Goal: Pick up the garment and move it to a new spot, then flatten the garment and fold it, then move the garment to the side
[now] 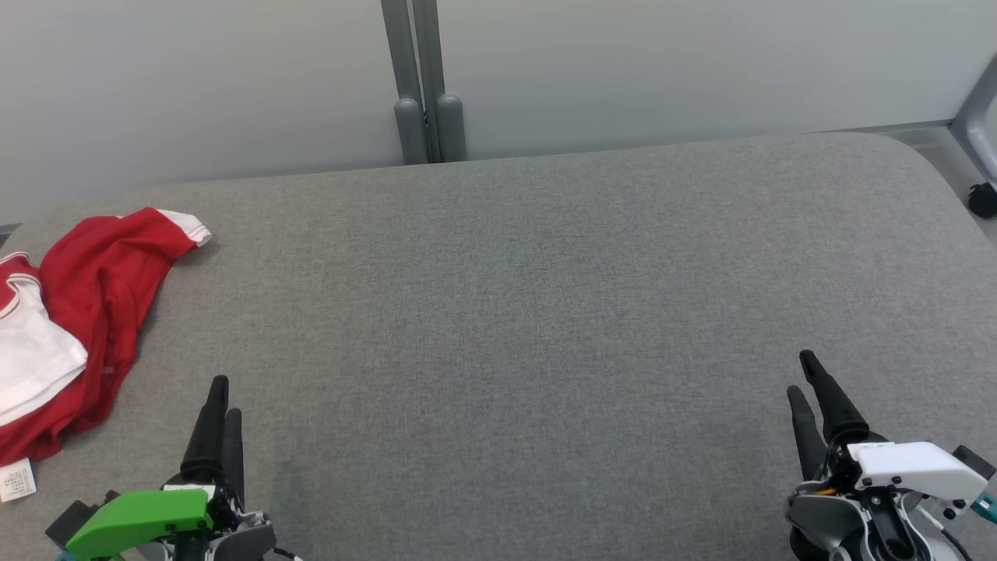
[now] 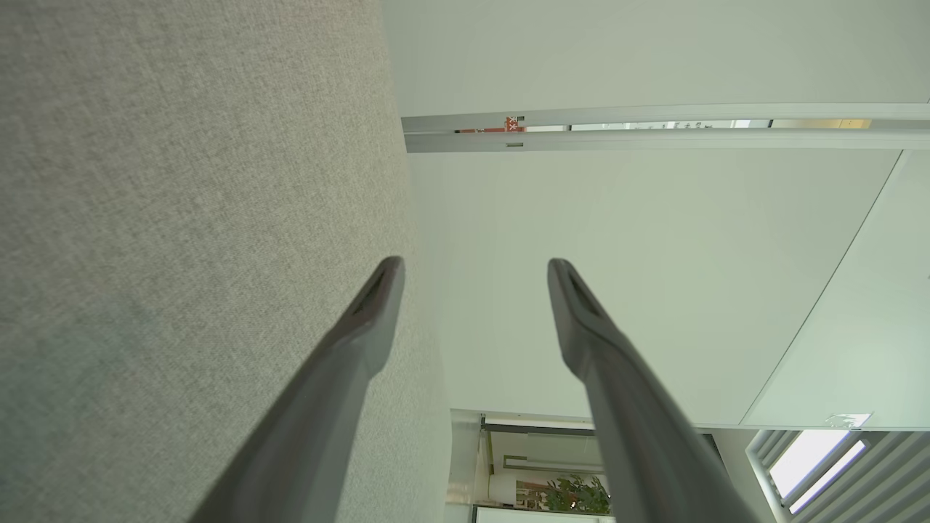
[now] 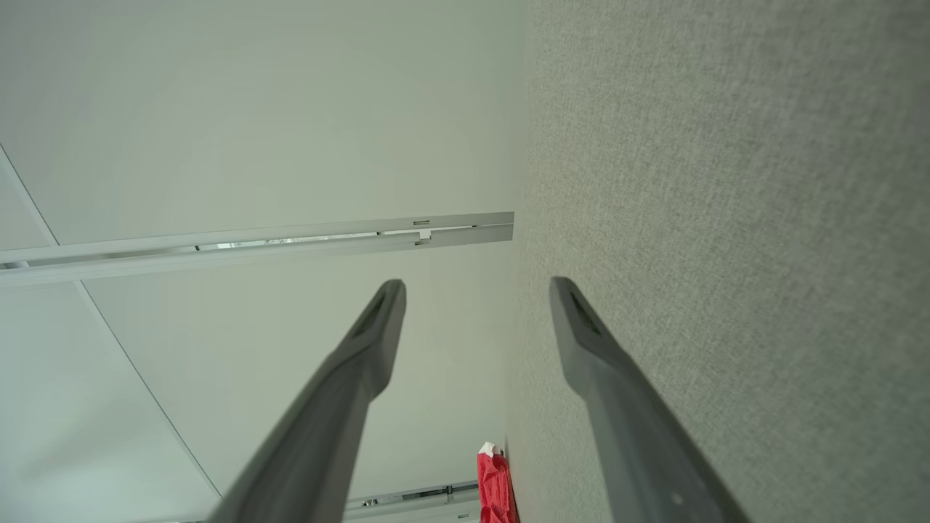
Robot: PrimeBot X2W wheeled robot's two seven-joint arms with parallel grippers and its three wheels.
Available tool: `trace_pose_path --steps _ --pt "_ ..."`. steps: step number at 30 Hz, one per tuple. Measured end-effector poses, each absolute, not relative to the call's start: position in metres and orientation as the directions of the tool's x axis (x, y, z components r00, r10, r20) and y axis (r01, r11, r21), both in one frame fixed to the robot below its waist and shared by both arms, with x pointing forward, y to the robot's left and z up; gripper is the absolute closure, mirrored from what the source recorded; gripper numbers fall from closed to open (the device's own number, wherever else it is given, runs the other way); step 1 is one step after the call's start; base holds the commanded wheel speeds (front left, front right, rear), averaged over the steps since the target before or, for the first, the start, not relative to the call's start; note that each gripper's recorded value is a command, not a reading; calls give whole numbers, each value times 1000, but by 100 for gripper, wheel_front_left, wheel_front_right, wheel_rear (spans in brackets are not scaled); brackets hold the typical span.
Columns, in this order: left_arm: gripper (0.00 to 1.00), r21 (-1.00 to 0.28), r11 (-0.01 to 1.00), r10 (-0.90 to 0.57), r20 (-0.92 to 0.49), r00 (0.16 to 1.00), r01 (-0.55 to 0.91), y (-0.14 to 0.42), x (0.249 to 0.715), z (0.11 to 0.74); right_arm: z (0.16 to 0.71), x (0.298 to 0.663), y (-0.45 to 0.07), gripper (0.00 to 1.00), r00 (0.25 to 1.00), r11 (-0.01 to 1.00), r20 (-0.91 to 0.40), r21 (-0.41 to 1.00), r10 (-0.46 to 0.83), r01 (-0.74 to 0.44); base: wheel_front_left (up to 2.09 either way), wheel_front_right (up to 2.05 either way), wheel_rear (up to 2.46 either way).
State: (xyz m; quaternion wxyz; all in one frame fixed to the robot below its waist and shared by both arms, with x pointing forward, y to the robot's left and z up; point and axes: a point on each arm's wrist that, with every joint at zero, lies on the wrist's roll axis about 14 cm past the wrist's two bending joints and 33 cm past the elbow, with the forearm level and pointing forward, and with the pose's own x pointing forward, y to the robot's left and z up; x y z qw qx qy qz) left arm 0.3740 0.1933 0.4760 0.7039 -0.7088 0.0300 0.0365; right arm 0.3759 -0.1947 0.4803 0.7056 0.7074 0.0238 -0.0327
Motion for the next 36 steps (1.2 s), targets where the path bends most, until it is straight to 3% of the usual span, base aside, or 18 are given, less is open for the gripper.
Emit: trace_pose_path --steps 8,15,28,36 --pt "0 -993 77 9 -92 996 -93 189 374 477 486 376 -192 0 998 116 -65 991 -15 67 0 0 0" --pt "0 -964 245 13 -100 995 -100 188 371 475 495 378 -187 0 999 306 -37 951 4 34 0 0 0" --pt "0 -832 544 32 -111 993 -111 193 363 472 508 382 -177 0 998 629 4 776 56 -38 0 0 0" --pt "0 -723 680 45 -123 991 -121 196 360 468 509 382 -175 0 998 753 13 656 56 -51 0 0 0"
